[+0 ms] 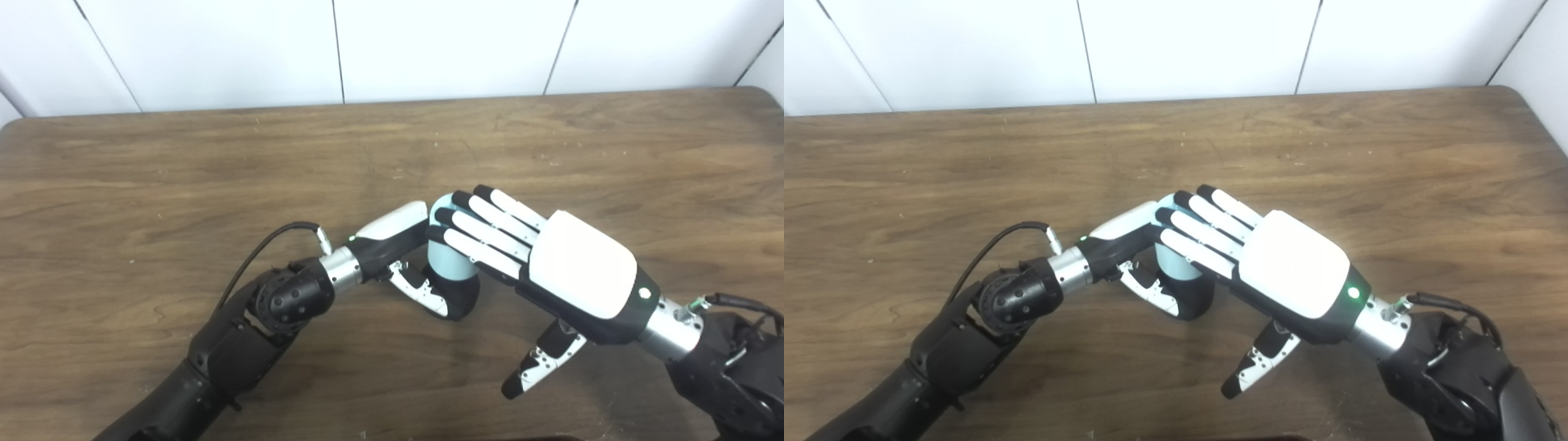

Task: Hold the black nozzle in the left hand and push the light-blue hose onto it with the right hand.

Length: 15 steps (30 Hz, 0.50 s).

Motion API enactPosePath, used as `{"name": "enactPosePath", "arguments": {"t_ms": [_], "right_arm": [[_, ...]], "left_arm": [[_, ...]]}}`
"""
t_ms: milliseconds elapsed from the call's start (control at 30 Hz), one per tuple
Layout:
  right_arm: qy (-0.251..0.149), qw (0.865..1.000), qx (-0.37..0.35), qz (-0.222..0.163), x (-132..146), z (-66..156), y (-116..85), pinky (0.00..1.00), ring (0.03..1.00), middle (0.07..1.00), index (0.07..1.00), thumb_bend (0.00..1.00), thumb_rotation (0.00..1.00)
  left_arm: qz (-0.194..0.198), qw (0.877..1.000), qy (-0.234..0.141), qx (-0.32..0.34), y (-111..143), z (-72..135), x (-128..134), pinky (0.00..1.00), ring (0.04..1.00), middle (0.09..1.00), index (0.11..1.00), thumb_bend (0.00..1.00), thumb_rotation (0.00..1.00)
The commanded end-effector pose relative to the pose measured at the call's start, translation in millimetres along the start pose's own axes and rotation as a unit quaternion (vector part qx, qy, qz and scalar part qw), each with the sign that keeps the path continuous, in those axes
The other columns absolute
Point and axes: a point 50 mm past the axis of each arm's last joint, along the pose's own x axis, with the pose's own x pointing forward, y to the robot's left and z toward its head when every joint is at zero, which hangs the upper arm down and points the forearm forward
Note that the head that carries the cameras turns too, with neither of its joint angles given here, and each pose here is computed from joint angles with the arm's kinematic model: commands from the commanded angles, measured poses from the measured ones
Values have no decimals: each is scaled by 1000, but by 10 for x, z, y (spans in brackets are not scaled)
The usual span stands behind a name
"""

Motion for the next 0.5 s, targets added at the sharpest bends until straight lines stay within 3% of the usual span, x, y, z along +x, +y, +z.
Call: {"name": "enactPosePath", "arguments": {"t_ms": [0,200,467], "right_arm": [[-11,999,14,30,-29,12,65,985,1000,1000,1000,904,483],[-4,998,42,38,-36,-12,96,980,1000,1000,1000,893,471],[20,996,82,38,-46,-3,101,975,1000,1000,1000,869,454]], "left_arm": [[-126,986,110,-19,-504,-365,-240,846,743,605,479,502,87],[-128,985,110,-19,-519,-360,-235,846,745,607,480,502,87],[-129,985,112,-21,-524,-359,-233,793,655,543,479,502,86]]}}
